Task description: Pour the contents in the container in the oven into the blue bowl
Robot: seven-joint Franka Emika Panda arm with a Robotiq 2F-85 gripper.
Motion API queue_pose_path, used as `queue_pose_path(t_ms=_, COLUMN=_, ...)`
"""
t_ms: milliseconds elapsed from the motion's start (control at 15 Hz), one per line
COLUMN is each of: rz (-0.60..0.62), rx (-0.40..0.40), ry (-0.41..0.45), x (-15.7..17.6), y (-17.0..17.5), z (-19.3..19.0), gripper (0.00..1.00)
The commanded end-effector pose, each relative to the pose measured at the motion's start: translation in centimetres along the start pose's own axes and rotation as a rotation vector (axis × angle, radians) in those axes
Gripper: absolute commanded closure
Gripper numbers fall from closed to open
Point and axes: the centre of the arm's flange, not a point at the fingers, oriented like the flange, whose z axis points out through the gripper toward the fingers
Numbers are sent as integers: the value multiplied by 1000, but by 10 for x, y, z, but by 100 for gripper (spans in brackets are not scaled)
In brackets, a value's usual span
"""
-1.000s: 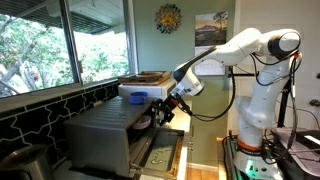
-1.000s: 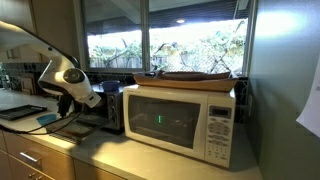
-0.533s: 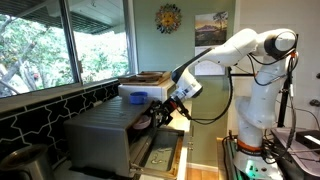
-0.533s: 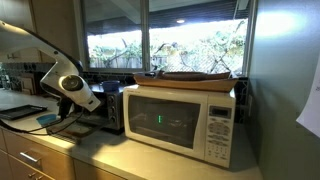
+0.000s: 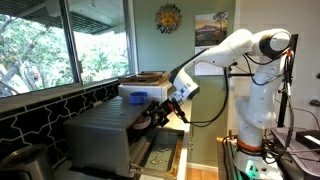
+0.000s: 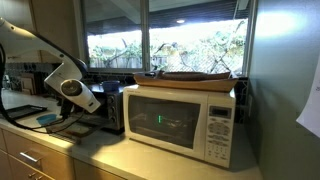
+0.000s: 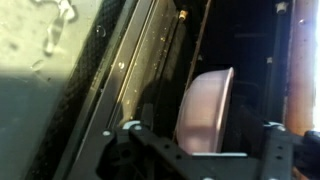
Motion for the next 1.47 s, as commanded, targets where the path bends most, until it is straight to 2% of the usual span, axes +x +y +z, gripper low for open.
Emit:
queue_pose_path(t_ms=0, rz=12, rx=10, ry=39, x=2, y=5, z=16, gripper=26)
queue_pose_path(t_ms=67, rz=16, rx=15, ry=48, x=3, y=5, z=17, gripper=24)
queue_pose_path(t_ms=267, rz=11, rx=20, ry=60, x=3, y=8, z=17, gripper=27)
queue_pose_path(t_ms=533, rz=17, rx=27, ry=84, x=4, y=10, z=17, gripper=36)
queue_pose_path(t_ms=600, rz=23, rx=29, ry=92, x=6, y=10, z=16, gripper=43)
queue_pose_path(t_ms=667, rz=29, rx=28, ry=98, x=7, y=11, z=17, gripper=45)
queue_pose_path(t_ms=733, rz=33, rx=30, ry=105, x=8, y=11, z=17, gripper=54)
queue_pose_path(t_ms=867, rz=40, rx=32, ry=118, x=10, y=11, z=17, gripper=55)
queue_pose_path(t_ms=933, rz=43, rx=34, ry=123, x=11, y=10, z=17, gripper=61)
queue_pose_path(t_ms=1000, rz=44, rx=36, ry=128, x=11, y=10, z=15, gripper=58)
queue_pose_path(t_ms=1067, rz=45, rx=38, ry=132, x=12, y=10, z=14, gripper=68)
queue_pose_path(t_ms=1133, rz=44, rx=37, ry=134, x=13, y=11, z=12, gripper=67)
queue_pose_path(t_ms=1267, rz=44, rx=32, ry=134, x=13, y=11, z=7, gripper=75)
queue_pose_path(t_ms=1333, rz=45, rx=30, ry=131, x=14, y=11, z=4, gripper=71)
queue_pose_path(t_ms=1400, rz=46, rx=19, ry=130, x=14, y=10, z=2, gripper=75)
